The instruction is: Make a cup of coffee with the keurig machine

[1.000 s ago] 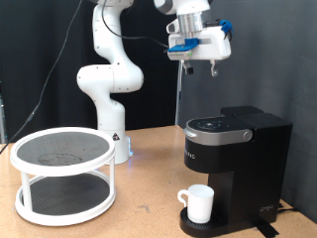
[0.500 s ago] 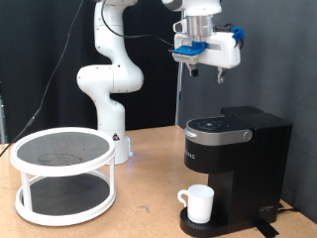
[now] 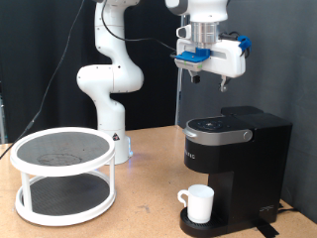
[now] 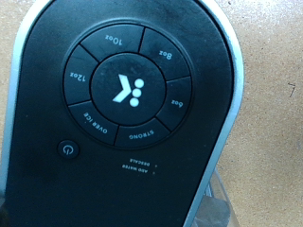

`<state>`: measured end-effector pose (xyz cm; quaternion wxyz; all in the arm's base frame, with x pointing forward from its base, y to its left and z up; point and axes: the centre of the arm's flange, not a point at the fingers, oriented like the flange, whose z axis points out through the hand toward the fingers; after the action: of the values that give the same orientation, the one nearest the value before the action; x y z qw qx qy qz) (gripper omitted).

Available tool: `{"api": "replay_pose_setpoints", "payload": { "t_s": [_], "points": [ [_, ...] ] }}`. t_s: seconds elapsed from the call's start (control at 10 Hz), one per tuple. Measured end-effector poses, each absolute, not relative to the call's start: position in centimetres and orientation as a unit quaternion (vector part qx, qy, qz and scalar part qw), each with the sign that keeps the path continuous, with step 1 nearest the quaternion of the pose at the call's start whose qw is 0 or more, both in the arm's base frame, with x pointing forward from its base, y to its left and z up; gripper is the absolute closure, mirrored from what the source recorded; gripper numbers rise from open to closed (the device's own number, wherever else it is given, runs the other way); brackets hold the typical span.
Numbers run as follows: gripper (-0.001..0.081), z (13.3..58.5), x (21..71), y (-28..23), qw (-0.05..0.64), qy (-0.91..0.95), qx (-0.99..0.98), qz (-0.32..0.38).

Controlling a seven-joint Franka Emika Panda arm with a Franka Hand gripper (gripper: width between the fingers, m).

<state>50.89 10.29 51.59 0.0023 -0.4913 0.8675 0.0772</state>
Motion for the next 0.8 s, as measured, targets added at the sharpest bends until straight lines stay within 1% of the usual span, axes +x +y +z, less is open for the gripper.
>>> {"api": "replay_pose_setpoints", "payload": {
  "t_s": [0.1,0.2,0.3,0.4,0.5,0.6,0.7,0.8],
  "points": [
    [0.0072,51.2,51.1,10.3,-0.003,0.867,-0.493,0.081],
    [0.0102,50.8,51.3,10.3,-0.01,0.865,-0.494,0.086],
    [0.0102,50.5,51.4,10.3,-0.017,0.863,-0.497,0.09],
    [0.0283,50.1,51.6,10.3,-0.022,0.861,-0.499,0.094],
    [0.0283,49.8,51.7,10.3,-0.028,0.86,-0.5,0.098],
    [0.0465,49.4,51.8,10.2,-0.034,0.859,-0.501,0.099],
    [0.0601,49.0,52.0,10.1,-0.041,0.859,-0.502,0.097],
    [0.0601,48.6,52.1,10.1,-0.046,0.859,-0.501,0.097]
  ]
}}
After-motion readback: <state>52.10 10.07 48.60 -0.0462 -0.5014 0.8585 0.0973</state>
